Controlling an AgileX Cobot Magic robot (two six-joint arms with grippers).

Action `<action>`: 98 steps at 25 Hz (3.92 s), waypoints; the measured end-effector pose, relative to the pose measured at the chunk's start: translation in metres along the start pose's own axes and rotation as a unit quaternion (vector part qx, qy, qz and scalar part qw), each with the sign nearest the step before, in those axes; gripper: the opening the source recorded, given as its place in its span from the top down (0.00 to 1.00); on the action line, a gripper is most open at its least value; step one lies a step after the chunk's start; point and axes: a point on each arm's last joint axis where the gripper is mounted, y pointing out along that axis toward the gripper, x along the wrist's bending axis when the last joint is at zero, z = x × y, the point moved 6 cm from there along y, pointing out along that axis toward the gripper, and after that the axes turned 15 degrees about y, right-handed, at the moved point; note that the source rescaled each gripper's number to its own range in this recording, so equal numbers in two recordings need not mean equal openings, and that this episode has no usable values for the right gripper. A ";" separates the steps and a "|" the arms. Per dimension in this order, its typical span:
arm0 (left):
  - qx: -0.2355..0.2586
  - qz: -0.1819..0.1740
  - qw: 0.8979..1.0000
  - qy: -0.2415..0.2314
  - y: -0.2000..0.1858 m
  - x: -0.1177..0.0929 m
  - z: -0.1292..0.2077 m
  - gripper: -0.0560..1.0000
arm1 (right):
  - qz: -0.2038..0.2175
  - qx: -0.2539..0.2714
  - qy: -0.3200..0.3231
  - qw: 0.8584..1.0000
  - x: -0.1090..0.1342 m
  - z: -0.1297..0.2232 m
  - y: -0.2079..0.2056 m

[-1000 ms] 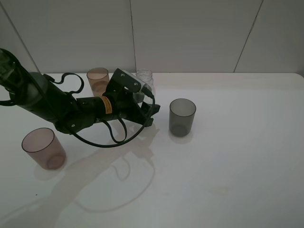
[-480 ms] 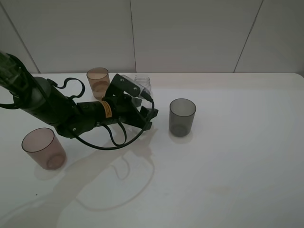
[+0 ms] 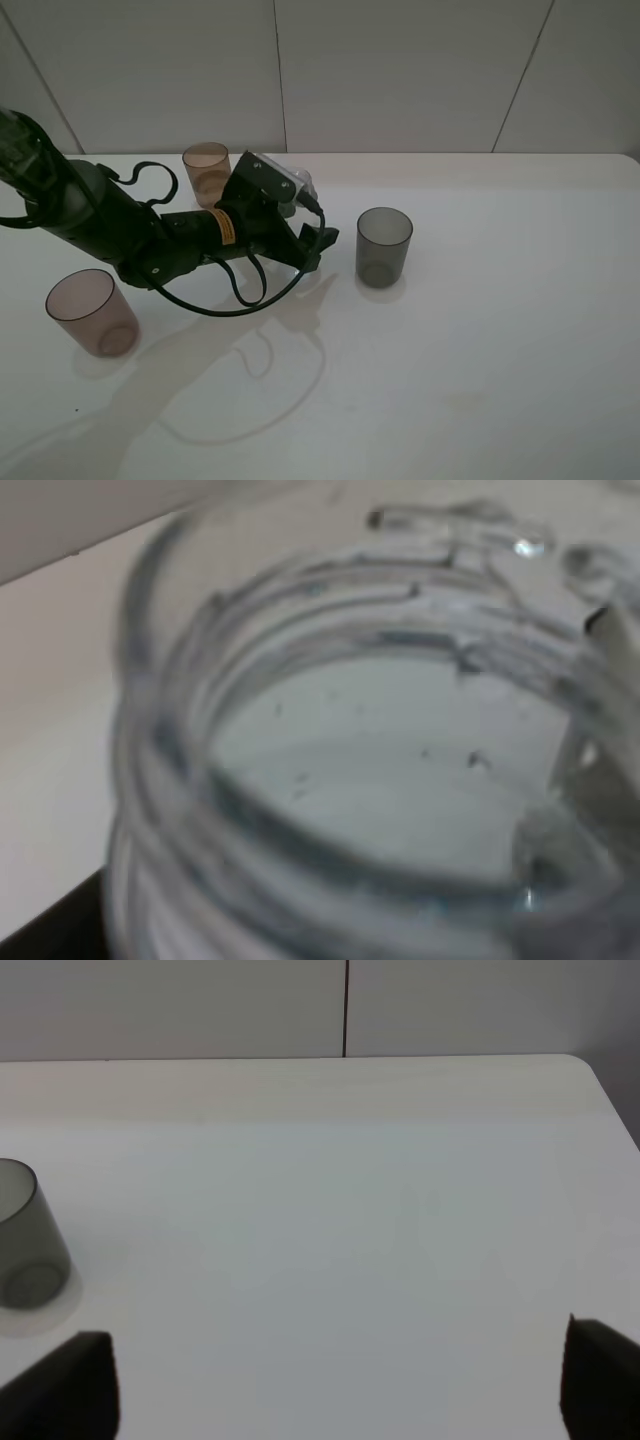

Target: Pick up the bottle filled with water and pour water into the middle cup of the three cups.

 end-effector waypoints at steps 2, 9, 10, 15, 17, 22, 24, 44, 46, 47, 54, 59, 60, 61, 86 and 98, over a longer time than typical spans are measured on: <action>-0.011 -0.003 1.000 0.006 -0.002 0.002 -0.009 0.12 | 0.000 0.000 0.000 1.000 0.000 0.000 0.000; -0.061 -0.022 0.997 0.038 -0.016 0.013 -0.054 0.12 | 0.000 0.000 0.000 1.000 0.000 0.000 0.000; -0.070 -0.025 0.996 0.041 -0.019 0.015 -0.062 0.12 | 0.000 0.000 0.000 1.000 0.000 0.000 0.000; -0.116 -0.043 0.991 0.060 -0.038 0.023 -0.103 0.12 | 0.000 0.000 0.000 1.000 0.000 0.000 0.000; -0.125 -0.050 0.988 0.068 -0.047 0.026 -0.118 0.12 | 0.000 0.000 0.000 1.000 0.000 0.000 0.000; -0.104 -0.086 0.989 0.067 -0.078 0.041 -0.150 0.12 | 0.000 0.000 0.000 1.000 0.000 0.000 0.000; -0.077 -0.102 0.990 0.059 -0.093 0.046 -0.157 0.12 | 0.000 0.000 0.000 1.000 0.000 0.000 0.000; 0.148 -0.206 0.964 -0.084 -0.318 0.041 -0.159 0.12 | 0.000 0.000 0.000 1.000 0.000 0.000 0.000; 0.137 -0.216 0.962 -0.098 -0.341 0.033 -0.160 0.12 | 0.000 0.000 0.000 1.000 0.000 0.000 0.000; 0.131 -0.221 0.961 -0.102 -0.353 0.029 -0.160 0.12 | 0.000 0.000 0.000 1.000 0.000 0.000 0.000; 0.129 -0.236 0.956 -0.120 -0.412 0.004 -0.144 0.12 | 0.000 0.000 0.000 1.000 0.000 0.000 0.000; 0.126 -0.242 0.955 -0.120 -0.440 -0.012 -0.129 0.12 | 0.000 0.000 0.000 1.000 0.000 0.000 0.000; 0.122 -0.243 0.955 -0.119 -0.443 -0.015 -0.126 0.12 | 0.000 0.000 0.000 1.000 0.000 0.000 0.000; 0.113 -0.244 0.956 -0.119 -0.446 -0.018 -0.122 0.12 | 0.000 0.000 0.000 1.000 0.000 0.000 0.000; 0.106 -0.167 0.978 -0.071 -0.415 -0.052 -0.064 0.12 | 0.000 0.000 0.000 1.000 0.000 0.000 0.000; 0.131 -0.298 0.936 -0.135 -0.421 -0.043 -0.060 0.12 | 0.000 0.000 0.000 1.000 0.000 0.000 0.000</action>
